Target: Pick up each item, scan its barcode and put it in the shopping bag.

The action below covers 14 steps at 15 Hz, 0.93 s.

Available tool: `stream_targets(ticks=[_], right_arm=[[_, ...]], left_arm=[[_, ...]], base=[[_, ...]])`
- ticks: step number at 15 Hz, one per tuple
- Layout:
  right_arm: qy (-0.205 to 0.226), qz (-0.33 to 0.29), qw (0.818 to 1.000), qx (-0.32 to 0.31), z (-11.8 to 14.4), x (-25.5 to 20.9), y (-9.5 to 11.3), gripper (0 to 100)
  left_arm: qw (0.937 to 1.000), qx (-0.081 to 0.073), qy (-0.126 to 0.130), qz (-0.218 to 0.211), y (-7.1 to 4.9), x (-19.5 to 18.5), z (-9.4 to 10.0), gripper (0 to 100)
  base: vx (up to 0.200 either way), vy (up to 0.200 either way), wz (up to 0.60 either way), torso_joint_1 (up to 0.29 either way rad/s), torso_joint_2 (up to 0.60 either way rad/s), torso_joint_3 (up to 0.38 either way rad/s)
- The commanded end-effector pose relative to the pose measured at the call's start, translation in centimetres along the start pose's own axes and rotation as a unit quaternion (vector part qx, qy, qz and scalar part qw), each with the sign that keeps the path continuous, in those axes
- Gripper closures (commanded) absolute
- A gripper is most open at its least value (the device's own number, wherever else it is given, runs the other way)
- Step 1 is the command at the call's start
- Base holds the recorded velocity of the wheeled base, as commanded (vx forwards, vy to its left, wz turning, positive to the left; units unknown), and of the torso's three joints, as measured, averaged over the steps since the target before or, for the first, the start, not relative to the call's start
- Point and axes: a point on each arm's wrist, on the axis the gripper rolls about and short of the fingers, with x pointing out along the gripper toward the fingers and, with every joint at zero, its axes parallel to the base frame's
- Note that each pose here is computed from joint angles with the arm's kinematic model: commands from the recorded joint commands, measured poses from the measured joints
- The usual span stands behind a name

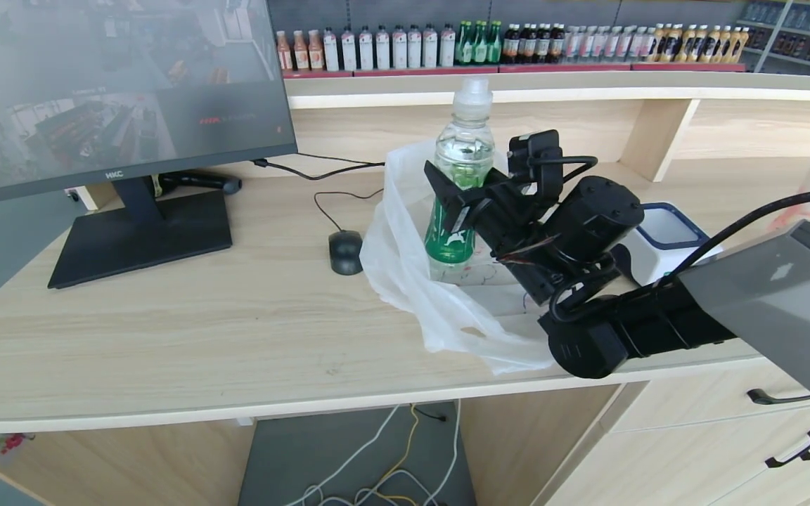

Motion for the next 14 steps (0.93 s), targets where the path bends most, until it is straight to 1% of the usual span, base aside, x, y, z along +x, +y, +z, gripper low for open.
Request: stream_targets(ticks=[1, 3, 10, 14], right_arm=[[0.003, 0.001, 1.0, 0.0, -0.16, -0.05, 0.04, 100], [0.005, 0.001, 1.0, 0.0, -0.19, -0.05, 0.04, 100], [0.035, 0.003, 0.999, 0.0, -0.89, -0.53, 0.1, 100], [0.039, 0.002, 0.999, 0.0, -0.87, -0.46, 0.09, 100]], left_arm=[[1.0, 0.0, 0.0, 0.0, 0.0, 0.0, 0.0, 0], [1.0, 0.0, 0.0, 0.0, 0.0, 0.0, 0.0, 0], [1.0, 0.0, 0.0, -0.001, 0.0, 0.0, 0.0, 0], [1.0, 0.0, 0.0, -0.001, 0.0, 0.0, 0.0, 0]], base=[[0.0, 0.0, 0.0, 0.0, 0.0, 0.0], [0.0, 0.0, 0.0, 0.0, 0.0, 0.0], [0.0, 0.0, 0.0, 0.0, 0.0, 0.0], [0.0, 0.0, 0.0, 0.0, 0.0, 0.0]])
